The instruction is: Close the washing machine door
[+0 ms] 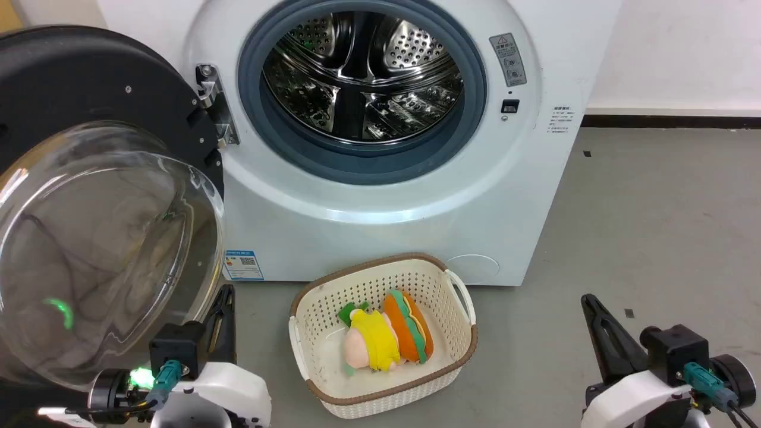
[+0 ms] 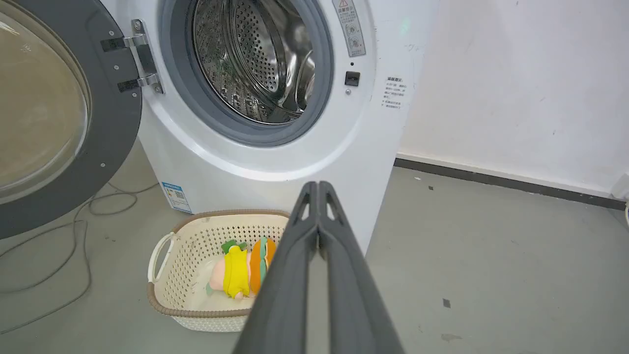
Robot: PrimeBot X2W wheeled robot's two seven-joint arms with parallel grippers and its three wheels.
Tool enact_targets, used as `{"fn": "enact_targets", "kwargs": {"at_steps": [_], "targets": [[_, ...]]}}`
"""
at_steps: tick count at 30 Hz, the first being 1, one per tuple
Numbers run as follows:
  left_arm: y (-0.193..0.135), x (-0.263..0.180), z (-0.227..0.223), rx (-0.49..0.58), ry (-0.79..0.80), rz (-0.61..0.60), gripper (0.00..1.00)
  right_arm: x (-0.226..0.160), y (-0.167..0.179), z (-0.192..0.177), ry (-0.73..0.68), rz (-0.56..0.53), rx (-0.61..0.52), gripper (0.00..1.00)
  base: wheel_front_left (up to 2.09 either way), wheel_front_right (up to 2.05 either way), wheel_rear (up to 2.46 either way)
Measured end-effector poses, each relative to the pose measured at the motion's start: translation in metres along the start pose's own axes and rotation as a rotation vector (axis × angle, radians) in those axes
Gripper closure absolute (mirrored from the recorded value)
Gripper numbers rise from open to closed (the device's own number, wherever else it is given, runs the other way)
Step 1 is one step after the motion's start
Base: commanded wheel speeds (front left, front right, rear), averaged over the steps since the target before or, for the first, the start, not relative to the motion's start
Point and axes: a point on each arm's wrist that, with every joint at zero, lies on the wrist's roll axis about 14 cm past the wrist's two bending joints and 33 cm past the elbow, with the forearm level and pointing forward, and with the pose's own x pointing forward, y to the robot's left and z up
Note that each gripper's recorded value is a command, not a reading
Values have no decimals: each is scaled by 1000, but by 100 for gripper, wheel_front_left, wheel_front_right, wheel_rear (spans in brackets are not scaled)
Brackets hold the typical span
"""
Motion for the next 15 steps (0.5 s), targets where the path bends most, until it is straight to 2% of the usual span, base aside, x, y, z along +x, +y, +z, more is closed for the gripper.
{"fn": "enact_targets", "kwargs": {"at_steps": [15], "targets": [[0, 0, 0, 0, 0, 0, 100, 0, 0, 0, 0, 0, 0, 100, 0, 0, 0]]}}
